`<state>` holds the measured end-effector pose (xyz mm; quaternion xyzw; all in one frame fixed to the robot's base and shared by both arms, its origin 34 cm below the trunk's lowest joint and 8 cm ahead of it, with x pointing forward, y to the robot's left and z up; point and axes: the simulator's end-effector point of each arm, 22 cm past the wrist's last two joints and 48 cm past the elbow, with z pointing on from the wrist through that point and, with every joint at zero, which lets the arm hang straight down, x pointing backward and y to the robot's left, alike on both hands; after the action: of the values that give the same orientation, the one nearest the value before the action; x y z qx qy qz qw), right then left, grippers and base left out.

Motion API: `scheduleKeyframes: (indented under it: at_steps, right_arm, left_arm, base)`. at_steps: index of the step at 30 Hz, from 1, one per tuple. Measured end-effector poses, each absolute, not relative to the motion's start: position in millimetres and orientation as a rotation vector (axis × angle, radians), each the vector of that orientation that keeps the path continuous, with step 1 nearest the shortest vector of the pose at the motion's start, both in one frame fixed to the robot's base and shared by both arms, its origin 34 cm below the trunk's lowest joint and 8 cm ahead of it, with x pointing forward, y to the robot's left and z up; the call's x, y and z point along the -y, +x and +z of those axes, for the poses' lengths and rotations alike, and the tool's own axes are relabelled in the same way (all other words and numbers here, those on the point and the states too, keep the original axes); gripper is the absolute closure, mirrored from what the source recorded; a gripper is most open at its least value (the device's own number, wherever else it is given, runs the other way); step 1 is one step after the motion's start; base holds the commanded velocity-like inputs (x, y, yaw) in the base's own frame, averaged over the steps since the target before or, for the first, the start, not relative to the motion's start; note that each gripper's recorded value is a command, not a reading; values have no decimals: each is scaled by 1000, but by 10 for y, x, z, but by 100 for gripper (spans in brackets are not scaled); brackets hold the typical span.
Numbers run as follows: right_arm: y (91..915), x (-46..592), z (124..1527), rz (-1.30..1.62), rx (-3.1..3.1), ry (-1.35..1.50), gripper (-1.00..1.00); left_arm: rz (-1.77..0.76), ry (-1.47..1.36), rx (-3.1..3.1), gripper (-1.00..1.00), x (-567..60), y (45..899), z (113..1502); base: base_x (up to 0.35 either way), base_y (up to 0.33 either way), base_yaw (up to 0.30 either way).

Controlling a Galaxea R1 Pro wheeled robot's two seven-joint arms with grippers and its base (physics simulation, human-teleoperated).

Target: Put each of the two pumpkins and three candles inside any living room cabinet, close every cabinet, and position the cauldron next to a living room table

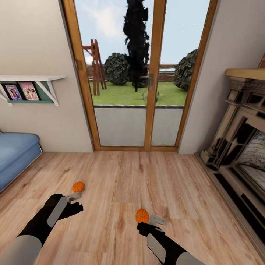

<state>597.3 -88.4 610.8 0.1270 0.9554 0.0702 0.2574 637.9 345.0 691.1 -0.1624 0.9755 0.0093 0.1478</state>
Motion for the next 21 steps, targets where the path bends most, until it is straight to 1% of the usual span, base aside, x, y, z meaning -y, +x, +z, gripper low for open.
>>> scheduleKeyframes:
  at_steps: [15,21]
  right_arm:
    - [5972,879,6110,191,-2591,344,-100]
    - [5973,881,6108,191,-2591,344,-100]
  left_arm:
    - [29,-468,-2805,-100,-3462,6381,6916]
    - [30,-469,-2804,-100,-3467,6383,6916]
  base:
    - [194,-8,0]
    - [72,-1,0]
